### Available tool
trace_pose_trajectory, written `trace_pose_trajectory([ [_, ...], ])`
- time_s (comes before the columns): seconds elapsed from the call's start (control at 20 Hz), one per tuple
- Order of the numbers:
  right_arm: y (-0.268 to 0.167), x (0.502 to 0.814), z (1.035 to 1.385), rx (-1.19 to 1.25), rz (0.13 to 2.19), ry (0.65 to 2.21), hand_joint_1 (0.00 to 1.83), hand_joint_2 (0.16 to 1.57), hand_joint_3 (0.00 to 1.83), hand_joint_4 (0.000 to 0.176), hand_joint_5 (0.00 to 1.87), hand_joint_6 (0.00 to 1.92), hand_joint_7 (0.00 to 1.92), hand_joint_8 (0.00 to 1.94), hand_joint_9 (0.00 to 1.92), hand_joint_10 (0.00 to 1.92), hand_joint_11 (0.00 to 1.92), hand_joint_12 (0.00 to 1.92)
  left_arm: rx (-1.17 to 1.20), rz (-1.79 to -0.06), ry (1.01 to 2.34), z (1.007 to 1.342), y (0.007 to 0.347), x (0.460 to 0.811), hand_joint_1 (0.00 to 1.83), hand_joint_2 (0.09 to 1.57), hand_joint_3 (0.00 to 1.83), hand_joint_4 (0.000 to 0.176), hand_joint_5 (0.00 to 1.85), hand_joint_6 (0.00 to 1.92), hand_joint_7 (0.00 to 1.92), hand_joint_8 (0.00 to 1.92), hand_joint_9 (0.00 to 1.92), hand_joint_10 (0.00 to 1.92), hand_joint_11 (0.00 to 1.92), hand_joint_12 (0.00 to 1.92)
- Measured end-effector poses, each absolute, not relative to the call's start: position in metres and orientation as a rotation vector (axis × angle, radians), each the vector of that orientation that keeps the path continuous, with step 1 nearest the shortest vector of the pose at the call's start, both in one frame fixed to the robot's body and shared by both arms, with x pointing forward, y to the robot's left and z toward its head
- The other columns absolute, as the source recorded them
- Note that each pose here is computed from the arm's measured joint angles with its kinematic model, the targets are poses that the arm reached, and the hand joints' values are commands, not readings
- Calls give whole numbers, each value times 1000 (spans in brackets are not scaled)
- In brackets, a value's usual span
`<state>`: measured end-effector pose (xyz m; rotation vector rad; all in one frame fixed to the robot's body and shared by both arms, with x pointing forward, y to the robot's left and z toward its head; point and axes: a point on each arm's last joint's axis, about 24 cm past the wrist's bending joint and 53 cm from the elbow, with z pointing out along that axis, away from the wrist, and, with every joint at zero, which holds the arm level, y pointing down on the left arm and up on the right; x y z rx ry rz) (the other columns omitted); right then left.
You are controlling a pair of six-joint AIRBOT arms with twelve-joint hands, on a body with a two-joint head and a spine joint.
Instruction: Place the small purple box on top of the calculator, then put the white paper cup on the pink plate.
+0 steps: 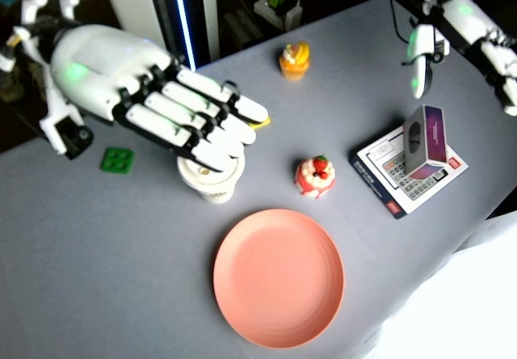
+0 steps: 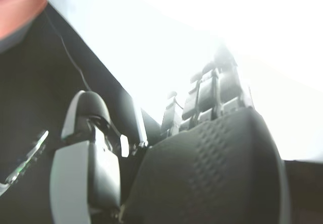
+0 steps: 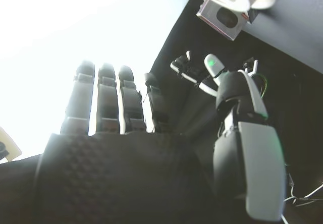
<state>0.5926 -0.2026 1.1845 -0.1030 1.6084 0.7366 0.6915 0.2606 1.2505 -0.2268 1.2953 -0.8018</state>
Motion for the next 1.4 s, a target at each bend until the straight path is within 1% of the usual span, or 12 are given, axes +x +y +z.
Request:
trace_pose_trajectory([
  [0.15,-201,590,1186,-95,803,1613,415,999,0,6,0,0,0,0,0,0,2,2,-172,-801,1271,1257,259,673,554,1289,0,176,13,5,0,0,61,39,0,1313],
  [0.3,-202,590,1178,-58,868,1650,589,964,0,22,0,0,0,0,0,0,0,0,-123,-826,1239,1265,250,660,597,1283,0,176,19,7,0,0,0,3,0,704],
  [0.4,-205,594,1170,-36,874,1675,622,958,0,0,0,0,0,0,0,0,0,0,-86,-841,1238,1265,241,653,555,1277,0,176,15,5,0,0,0,0,0,378],
  [0.45,-206,596,1164,-29,868,1691,641,955,0,0,0,0,0,0,0,0,0,0,-68,-847,1242,1264,237,649,595,1298,2,176,4,5,0,0,0,0,0,542],
  [0.55,-205,598,1153,-23,866,1722,679,946,0,33,0,0,0,0,0,0,0,0,-52,-858,1236,1265,233,643,597,1297,0,176,9,9,0,0,0,0,0,677],
  [0.65,-204,600,1139,-8,870,1764,653,922,0,53,0,0,0,0,0,0,0,0,-45,-860,1219,1269,234,641,593,1300,0,155,24,16,0,0,0,0,0,247],
  [0.75,-205,604,1124,12,861,1802,658,923,0,68,0,0,0,0,0,0,0,0,-44,-859,1207,1272,236,640,585,1308,3,140,31,18,0,0,0,0,0,184],
  [0.85,-205,611,1115,34,854,1824,650,932,0,36,0,0,0,0,0,0,0,0,-43,-860,1209,1271,235,639,617,1311,1,138,41,23,0,0,0,0,0,243],
  [1.15,-199,622,1097,64,853,1863,672,955,0,35,0,0,0,0,0,0,0,0,-43,-864,1215,1269,233,638,582,1298,0,165,35,22,0,0,0,0,0,7],
  [1.2,-199,624,1095,67,851,1866,683,984,0,14,0,0,0,0,3,1,2,1,-42,-864,1214,1270,233,638,570,1299,0,161,25,18,0,0,0,0,0,1],
  [1.3,-200,628,1094,81,846,1867,793,985,18,0,109,33,142,38,290,164,0,1067,-41,-865,1214,1269,233,638,595,1308,3,165,28,20,0,0,0,0,0,0],
  [1.4,-201,630,1091,91,843,1872,1027,1031,13,0,310,117,430,141,308,1068,99,1753,-41,-864,1216,1269,233,638,601,1305,1,164,33,22,0,0,0,0,17,8],
])
